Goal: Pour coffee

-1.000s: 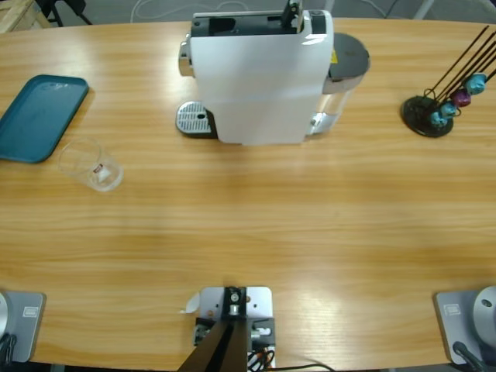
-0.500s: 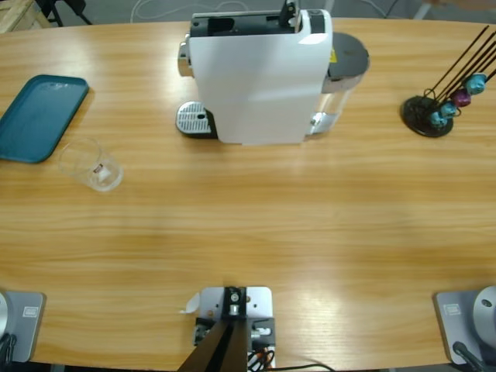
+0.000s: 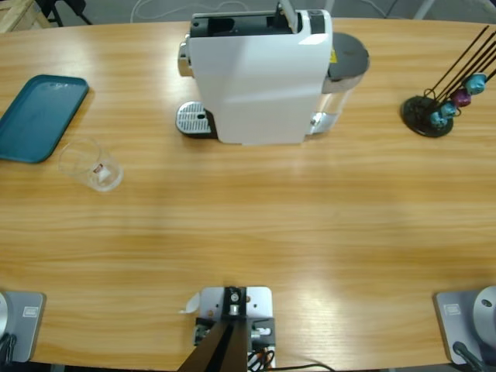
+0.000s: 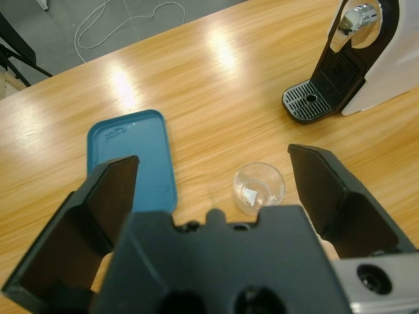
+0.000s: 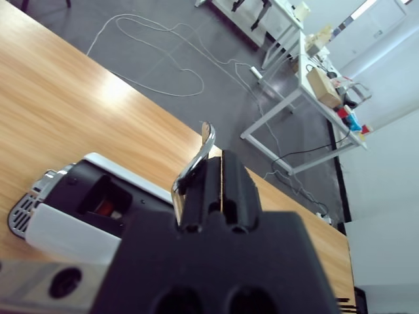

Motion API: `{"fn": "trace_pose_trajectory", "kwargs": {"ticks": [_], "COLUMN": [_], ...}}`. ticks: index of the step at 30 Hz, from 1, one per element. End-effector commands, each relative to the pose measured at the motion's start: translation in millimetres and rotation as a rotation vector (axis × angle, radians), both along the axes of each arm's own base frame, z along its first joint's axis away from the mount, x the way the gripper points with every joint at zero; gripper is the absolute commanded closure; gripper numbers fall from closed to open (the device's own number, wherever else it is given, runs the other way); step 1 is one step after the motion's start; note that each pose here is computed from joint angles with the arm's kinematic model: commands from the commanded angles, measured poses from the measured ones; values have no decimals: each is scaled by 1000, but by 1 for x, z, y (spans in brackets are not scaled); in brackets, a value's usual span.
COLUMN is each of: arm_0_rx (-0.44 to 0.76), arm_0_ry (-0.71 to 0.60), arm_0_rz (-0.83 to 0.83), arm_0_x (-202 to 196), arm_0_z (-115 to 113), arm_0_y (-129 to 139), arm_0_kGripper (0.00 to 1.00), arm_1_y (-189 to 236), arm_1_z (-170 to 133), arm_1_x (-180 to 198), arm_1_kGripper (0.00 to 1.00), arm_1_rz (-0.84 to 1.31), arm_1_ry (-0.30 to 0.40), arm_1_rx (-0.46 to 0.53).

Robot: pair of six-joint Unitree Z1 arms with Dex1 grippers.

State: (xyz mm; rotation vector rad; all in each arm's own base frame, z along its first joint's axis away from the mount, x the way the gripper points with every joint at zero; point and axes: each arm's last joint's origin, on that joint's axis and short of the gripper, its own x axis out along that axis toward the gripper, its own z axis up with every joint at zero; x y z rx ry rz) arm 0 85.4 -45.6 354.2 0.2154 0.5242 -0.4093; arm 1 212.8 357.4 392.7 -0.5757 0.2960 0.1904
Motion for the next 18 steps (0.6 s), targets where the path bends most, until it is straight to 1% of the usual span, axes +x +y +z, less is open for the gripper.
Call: {"fn": "trace_pose_trajectory", "kwargs": {"ticks": [1,5,9,18], "arm_0_rx": [18,20,21,20], "arm_0_ry": [30,32,34,34], "arm_0_rz": [-30,-30,-30,-32], "arm_0_x": [1,1,1,1], "arm_0_z": [-11,-12,-12,-12], "arm_0_y": [-3,-3,-3,-3], "arm_0_kGripper": [13,13,13,13], "arm_1_y": [42,48,52,56], "arm_1_z": [-65,-77,-84,-97], "arm_1_x": [-1,1,1,8], "arm_1_kGripper": [1000,1000,1000,1000], "arm_1_rz": [122,153,171,156], "arm_1_ry": [132,169,190,206], "arm_1_rx": [-81,-89,-94,-134]}}
